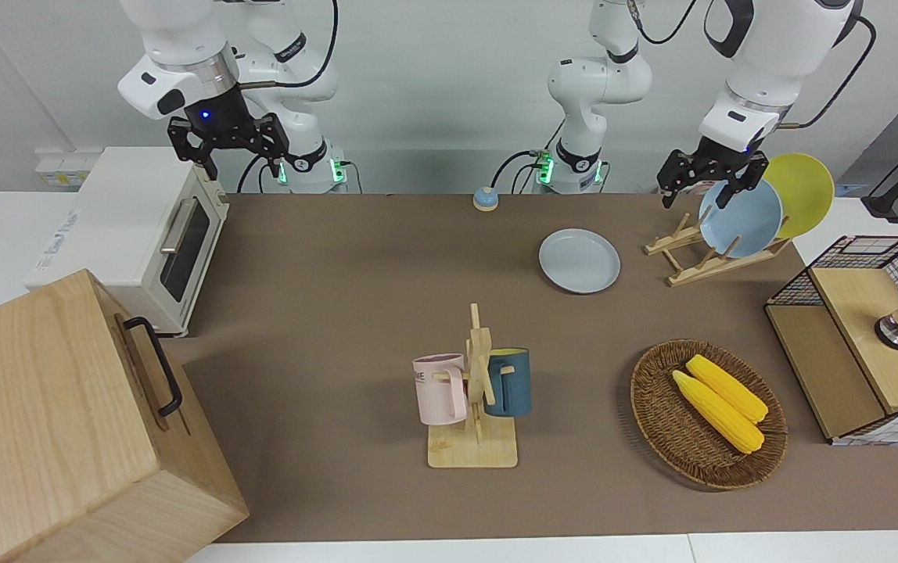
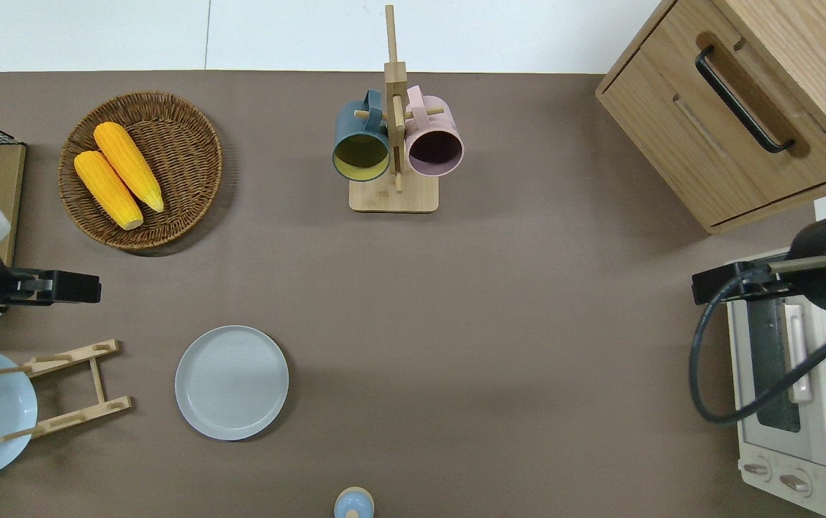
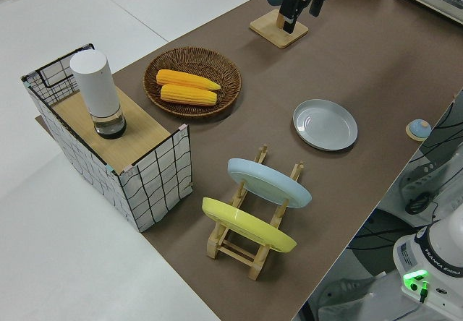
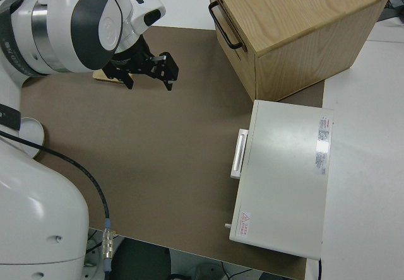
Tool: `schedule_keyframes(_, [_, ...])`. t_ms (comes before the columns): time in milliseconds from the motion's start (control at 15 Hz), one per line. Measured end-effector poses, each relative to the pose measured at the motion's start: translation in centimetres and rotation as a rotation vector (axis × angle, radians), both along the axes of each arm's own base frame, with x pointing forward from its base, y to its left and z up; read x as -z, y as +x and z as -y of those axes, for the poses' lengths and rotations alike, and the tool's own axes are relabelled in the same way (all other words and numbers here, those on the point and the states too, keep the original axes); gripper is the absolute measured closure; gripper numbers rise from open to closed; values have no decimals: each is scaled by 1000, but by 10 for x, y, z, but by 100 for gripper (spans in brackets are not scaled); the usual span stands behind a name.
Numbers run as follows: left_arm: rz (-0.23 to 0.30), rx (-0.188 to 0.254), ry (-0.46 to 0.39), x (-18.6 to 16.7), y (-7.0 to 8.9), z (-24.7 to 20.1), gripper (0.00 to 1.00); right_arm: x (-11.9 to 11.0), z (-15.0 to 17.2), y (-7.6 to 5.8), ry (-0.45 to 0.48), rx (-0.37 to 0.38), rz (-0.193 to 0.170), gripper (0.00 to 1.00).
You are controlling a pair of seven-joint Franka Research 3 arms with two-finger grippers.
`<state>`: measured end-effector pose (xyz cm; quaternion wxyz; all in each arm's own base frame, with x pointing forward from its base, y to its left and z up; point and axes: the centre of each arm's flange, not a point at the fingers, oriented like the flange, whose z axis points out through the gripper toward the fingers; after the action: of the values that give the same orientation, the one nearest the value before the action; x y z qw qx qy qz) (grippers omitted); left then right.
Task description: Pick gray plate from table and place it on lower plate rack with left arm
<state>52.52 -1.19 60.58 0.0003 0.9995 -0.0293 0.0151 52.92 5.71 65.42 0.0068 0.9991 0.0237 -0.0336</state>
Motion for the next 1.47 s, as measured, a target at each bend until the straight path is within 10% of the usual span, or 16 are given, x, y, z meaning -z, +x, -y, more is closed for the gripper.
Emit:
schedule_keyframes(667, [-11,-3,-4,36,-7,0,0,0,0,0,0,0,0,1])
schedule_keyframes(1467, [13,-4,-17,139,-60,3,0,0,0,0,0,0,0,1])
